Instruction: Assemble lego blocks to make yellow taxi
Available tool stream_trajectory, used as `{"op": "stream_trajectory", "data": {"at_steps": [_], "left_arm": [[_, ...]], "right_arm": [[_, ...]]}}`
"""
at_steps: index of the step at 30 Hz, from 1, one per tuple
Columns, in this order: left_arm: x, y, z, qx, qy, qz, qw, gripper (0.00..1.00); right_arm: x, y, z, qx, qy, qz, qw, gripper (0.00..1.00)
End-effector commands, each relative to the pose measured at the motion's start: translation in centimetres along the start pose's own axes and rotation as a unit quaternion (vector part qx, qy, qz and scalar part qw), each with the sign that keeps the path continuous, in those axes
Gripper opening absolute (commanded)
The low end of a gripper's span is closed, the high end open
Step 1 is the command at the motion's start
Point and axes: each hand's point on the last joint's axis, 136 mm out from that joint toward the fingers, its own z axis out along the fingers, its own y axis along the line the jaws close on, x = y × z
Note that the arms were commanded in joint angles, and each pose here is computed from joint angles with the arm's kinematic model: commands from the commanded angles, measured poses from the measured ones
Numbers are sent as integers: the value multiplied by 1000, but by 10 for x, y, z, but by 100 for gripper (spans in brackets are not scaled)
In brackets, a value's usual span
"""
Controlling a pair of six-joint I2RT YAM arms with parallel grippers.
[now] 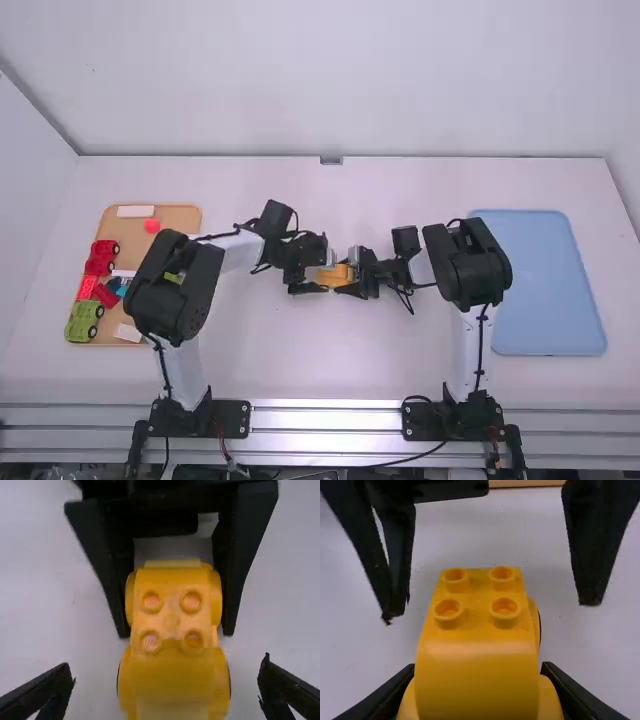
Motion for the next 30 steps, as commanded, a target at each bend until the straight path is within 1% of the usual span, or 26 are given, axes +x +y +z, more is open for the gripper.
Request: {"op": "stream_trajectory", "data": {"at_steps": [1, 2, 4, 6, 7, 8, 10, 11, 12, 13, 16, 17, 18, 19, 20, 22, 23, 25, 26, 29, 30], "left_arm": [[-4, 11, -26, -29, -6, 4, 1000, 99], [-8, 15, -43, -39, -17, -3, 999, 99], [-12, 18, -63, -48, -37, -14, 998, 99], [-16, 23, -94, -66, -64, -32, 995, 99], [-16, 24, -103, -72, -71, -37, 994, 99], [-15, 27, -119, -85, -80, -47, 992, 99], [-11, 30, -134, -98, -85, -58, 990, 99], [-4, 32, -145, -112, -80, -69, 988, 99], [-2, 33, -148, -115, -79, -72, 988, 99], [1, 33, -152, -119, -77, -78, 987, 99], [12, 35, -156, -128, -62, -98, 985, 99], [16, 36, -156, -131, -54, -108, 984, 99], [22, 38, -157, -139, -37, -125, 982, 99], [34, 44, -158, -156, -7, -154, 976, 99], [38, 45, -159, -163, 1, -163, 973, 99], [48, 54, -161, -191, 19, -189, 963, 99], [52, 59, -162, -206, 22, -200, 957, 99], [55, 65, -163, -223, 18, -211, 952, 99], [57, 72, -165, -245, 12, -227, 943, 99], [67, 89, -173, -303, 5, -275, 913, 99], [73, 97, -178, -333, 3, -297, 895, 99]], "right_arm": [[9, -1, 0, 6, 14, 19, 1000, 51], [11, -5, -1, 14, 22, 18, 999, 52], [11, -10, -7, 28, 35, 22, 999, 52], [5, -18, -20, 49, 56, 33, 997, 52], [3, -21, -26, 58, 64, 37, 996, 52], [-2, -26, -36, 75, 79, 37, 993, 51], [-8, -34, -50, 98, 101, 30, 989, 51], [-13, -42, -68, 129, 133, 22, 982, 51], [-15, -45, -75, 141, 146, 19, 979, 51], [-17, -49, -88, 163, 169, 18, 972, 51], [-19, -64, -137, 243, 246, 24, 938, 50], [-19, -66, -150, 262, 264, 27, 928, 50], [-18, -69, -170, 290, 288, 33, 912, 50], [-18, -70, -200, 326, 314, 47, 890, 47], [-18, -70, -209, 336, 318, 53, 885, 47], [-20, -70, -241, 377, 313, 82, 868, 47], [-20, -72, -260, 403, 300, 102, 859, 47], [-19, -74, -279, 428, 282, 122, 850, 47], [-17, -75, -299, 456, 259, 149, 839, 47], [-9, -76, -333, 504, 223, 198, 811, 47], [-3, -76, -348, 525, 211, 220, 795, 47]]}}
